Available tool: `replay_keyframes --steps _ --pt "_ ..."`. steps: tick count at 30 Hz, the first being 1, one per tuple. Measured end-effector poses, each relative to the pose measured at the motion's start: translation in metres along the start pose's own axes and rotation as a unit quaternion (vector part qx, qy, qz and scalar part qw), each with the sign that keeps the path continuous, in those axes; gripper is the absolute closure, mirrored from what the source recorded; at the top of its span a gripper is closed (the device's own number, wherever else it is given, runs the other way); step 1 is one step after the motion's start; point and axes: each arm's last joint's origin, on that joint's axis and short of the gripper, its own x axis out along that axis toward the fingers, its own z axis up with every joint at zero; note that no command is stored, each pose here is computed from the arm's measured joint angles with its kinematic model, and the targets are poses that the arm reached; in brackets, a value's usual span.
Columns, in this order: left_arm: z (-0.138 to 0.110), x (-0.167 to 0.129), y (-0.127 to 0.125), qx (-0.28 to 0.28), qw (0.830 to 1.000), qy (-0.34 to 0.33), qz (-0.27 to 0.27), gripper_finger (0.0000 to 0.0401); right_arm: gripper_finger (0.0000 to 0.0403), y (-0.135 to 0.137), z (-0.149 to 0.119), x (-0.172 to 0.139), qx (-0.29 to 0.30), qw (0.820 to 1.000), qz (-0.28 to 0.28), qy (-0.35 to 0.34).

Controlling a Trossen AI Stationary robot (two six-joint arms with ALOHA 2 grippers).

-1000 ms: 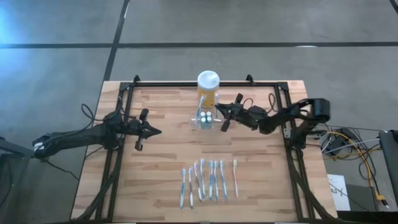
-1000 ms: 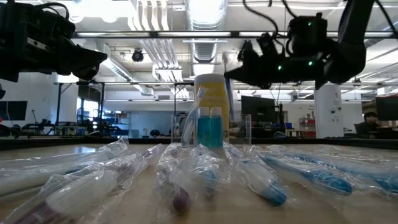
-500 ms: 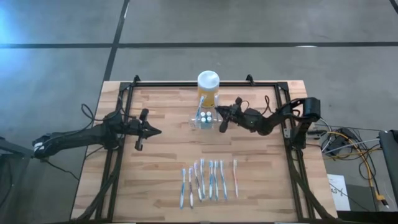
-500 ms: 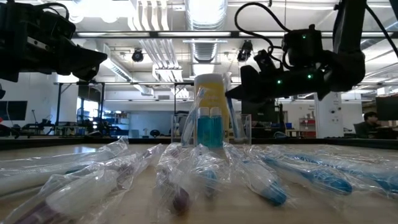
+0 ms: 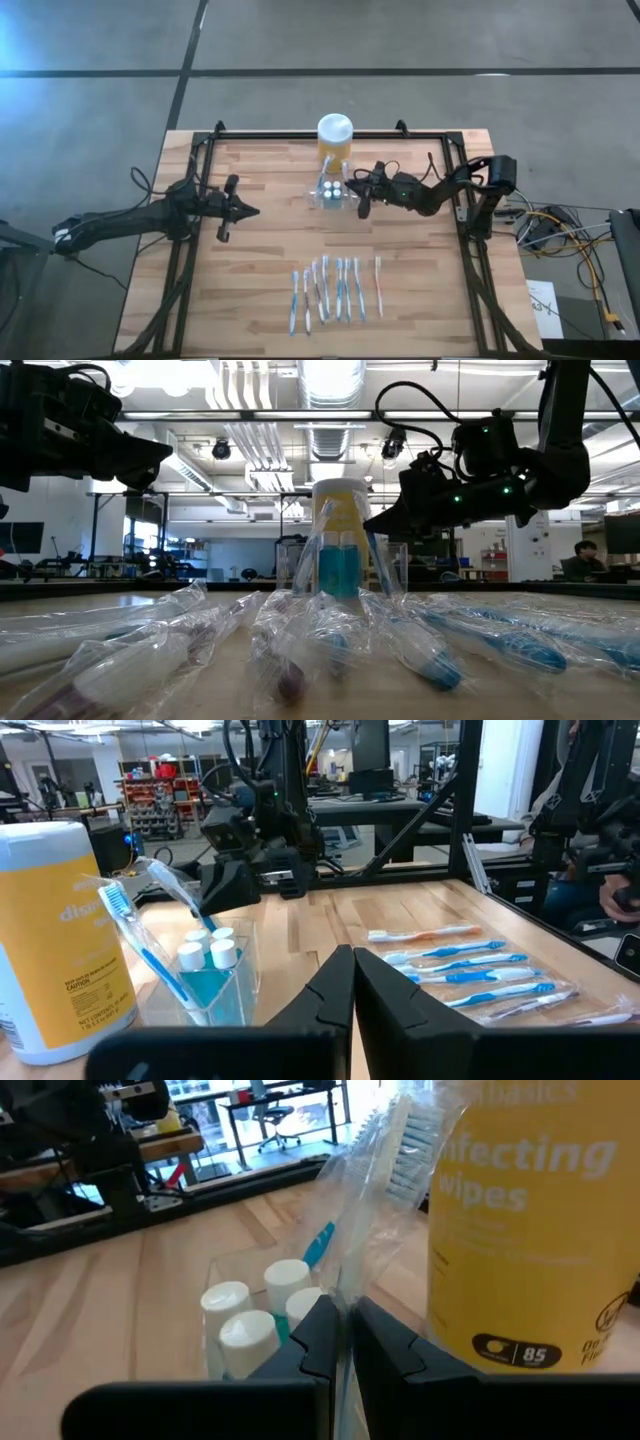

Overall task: Pick & Place toothbrushing station
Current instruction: Put the blue toothbrush into the transparent organizer, then put the orange toothbrush into the transparent organizer

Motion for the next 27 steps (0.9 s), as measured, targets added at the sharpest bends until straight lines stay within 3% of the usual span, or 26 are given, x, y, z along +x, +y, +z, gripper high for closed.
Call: replay_keyframes --steps 6,16,27 --pt "0.0 0.0 0.0 -0.018 1.0 0.0 0.0 0.0392 0.0367 0.0 -0.002 -0.001 0.02 1.0 0.0 0.009" --pt "0.0 0.0 0.0 -0.016 1.0 0.002 0.001 0.0383 0.0257 0.0 -0.003 -0.002 0.032 0.999 -0.002 0.011" --pt "-0.001 0.0 0.0 -0.019 1.0 0.005 0.001 0.0387 0.0223 0.006 0.033 -0.018 -0.01 0.999 0.014 -0.049"
